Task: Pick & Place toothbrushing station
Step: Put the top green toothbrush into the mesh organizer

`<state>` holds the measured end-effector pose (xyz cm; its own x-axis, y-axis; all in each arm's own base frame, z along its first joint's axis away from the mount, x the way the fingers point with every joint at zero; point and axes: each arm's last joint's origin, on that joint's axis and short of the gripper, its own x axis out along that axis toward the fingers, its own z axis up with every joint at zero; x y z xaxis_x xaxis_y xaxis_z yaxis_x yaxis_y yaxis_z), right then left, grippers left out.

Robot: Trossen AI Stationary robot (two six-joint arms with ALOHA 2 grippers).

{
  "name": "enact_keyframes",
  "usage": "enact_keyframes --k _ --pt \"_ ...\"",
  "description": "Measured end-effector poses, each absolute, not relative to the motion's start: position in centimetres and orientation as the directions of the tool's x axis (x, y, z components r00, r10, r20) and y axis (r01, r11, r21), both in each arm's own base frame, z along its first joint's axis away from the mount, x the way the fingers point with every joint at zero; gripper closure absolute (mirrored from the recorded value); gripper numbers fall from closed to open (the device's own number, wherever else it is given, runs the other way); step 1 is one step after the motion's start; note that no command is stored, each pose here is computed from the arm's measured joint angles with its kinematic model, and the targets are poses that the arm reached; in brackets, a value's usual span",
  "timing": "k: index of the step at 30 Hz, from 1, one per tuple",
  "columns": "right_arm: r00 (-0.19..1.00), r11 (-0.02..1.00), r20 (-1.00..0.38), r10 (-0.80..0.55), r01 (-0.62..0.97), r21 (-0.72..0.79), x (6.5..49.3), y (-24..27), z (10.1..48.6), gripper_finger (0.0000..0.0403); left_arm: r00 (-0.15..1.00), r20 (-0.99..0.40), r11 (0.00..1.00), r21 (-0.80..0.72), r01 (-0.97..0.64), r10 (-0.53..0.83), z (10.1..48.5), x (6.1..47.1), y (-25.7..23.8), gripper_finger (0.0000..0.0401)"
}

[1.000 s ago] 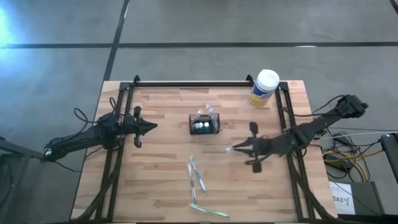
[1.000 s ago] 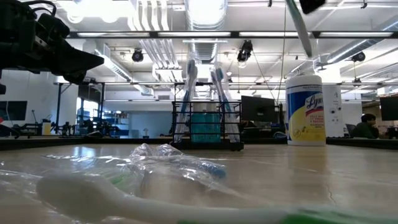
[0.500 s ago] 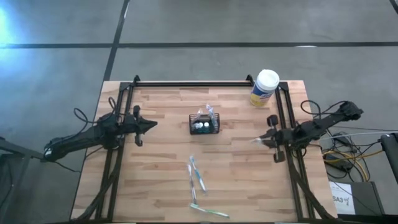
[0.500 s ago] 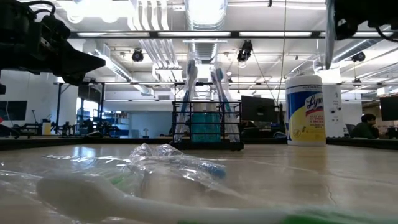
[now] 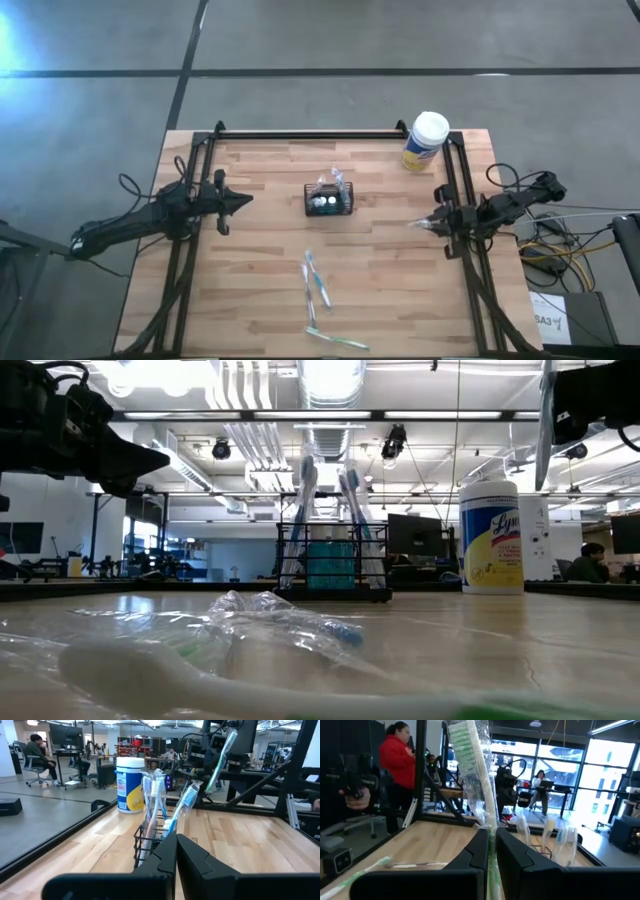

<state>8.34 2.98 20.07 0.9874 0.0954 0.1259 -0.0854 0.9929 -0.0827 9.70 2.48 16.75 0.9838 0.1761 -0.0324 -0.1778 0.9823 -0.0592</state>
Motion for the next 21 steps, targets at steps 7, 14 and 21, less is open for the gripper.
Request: enact_keyframes --k 7,14,21 --pt "0.988 0.994 0.123 0.088 -0.079 -0.078 8.39 2.97 19.84 0.0385 0.984 -0.032 0.982 -0.065 -0.178 0.176 16.75 9.70 2.48 0.0387" --pt "0.989 0.994 0.122 0.087 -0.078 -0.080 8.39 2.98 19.83 0.0385 0.984 -0.032 0.982 -0.065 -0.178 0.176 16.76 9.70 2.48 0.0387" --pt "0.986 0.995 0.149 0.080 -0.070 -0.068 8.38 2.93 20.11 0.0385 0.978 -0.033 0.976 -0.064 -0.206 0.204 16.54 9.73 2.57 0.0392"
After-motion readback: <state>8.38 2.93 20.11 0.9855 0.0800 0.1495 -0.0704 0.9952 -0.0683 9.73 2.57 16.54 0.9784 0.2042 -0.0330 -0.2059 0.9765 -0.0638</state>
